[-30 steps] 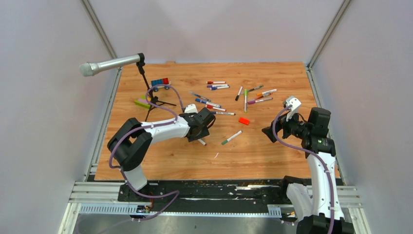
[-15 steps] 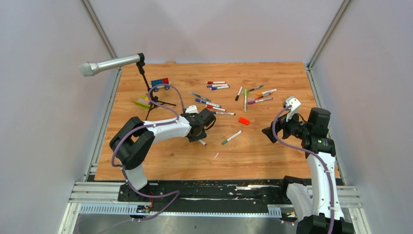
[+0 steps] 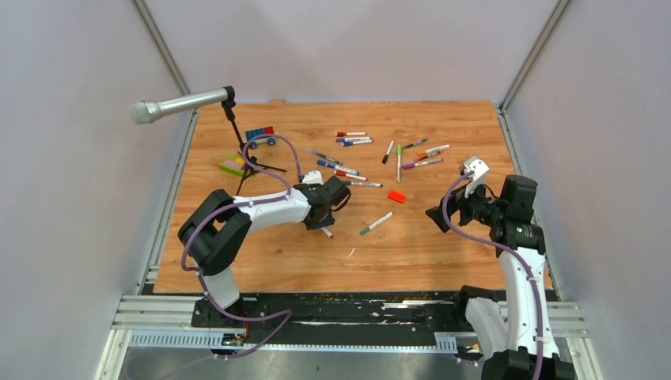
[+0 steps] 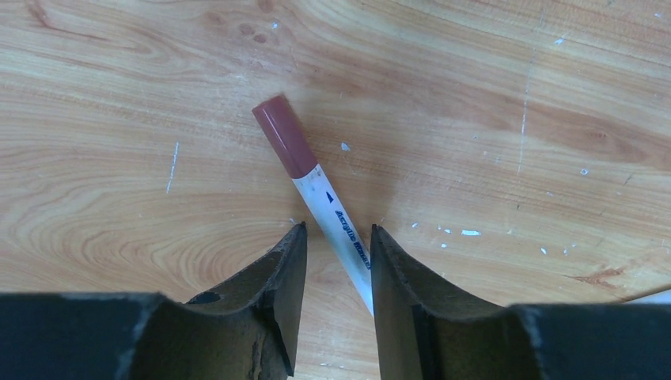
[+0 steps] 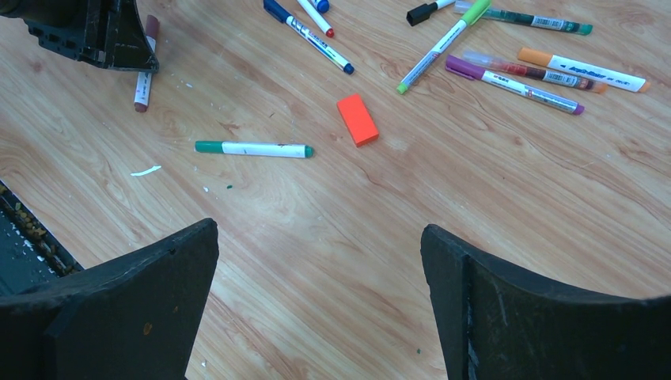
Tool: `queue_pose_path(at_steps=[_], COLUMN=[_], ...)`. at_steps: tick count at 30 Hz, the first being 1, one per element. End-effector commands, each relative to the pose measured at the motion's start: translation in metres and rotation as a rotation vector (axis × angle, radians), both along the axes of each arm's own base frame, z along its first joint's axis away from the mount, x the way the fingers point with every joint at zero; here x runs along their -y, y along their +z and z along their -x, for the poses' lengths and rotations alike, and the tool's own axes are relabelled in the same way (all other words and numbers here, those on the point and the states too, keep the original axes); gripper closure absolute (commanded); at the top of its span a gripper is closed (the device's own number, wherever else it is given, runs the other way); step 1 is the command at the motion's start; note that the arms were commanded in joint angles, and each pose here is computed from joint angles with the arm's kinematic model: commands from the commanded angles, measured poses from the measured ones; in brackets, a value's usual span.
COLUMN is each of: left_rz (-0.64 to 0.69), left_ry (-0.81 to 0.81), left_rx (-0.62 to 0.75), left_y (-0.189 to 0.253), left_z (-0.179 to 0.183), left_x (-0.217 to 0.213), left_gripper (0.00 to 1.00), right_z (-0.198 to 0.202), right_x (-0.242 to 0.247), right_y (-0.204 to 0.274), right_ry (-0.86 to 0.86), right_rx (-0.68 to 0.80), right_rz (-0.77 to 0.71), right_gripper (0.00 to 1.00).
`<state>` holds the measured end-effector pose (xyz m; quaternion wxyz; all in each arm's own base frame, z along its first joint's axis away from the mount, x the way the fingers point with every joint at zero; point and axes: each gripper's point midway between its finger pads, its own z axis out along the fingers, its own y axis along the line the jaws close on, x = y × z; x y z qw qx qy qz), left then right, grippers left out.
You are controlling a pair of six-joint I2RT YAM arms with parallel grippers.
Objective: Open the pen caps
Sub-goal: Pick up the pen from the center of the board.
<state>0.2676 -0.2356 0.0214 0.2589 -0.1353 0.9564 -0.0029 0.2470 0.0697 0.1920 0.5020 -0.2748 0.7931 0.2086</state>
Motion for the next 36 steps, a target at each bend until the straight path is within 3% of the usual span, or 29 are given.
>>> queue_pose_path(at_steps=[1,11,18,23,28,36], left_rz=[-0.056,-0.100,-0.093,-0.011,0.192,0.743], left_ry=[-0.007,-0.025,-0.032,-0.068,-0.188,-0.434], left_rx=[0.008,-0.042,-0.022,0.079,0.234,0.606], left_y=[-0.003,-0.018,-0.013,0.019,0.067,0.169], left_z=[0.002,0.012,0.009,0.000,-0.004,0.014], left_x=[-0.009,-0.018,-0.017,-0.009,0.014,0.070], left_gripper=[0.56,0.67,0.89,1.00,1.00,1.00], right_z=[-0.002,-0.002,-0.001,0.001,0.007,0.037], right_x=[0.000,0.001,0.000,-0.004,-0.017,-0.066], right_y=[0.015,0.017,0.017,0.017,0.019,0.038], right_ry=[0.009,0.007,0.009,0.028,0.095,0.378], right_rx=[0.060,0.065,0.066,0.058,0.043,-0.007], right_rz=[0.024,0.025,0.025,0.007,-0.048,-0.281], right_gripper=[0.00,0.00,0.00,0.00,0.00,0.05])
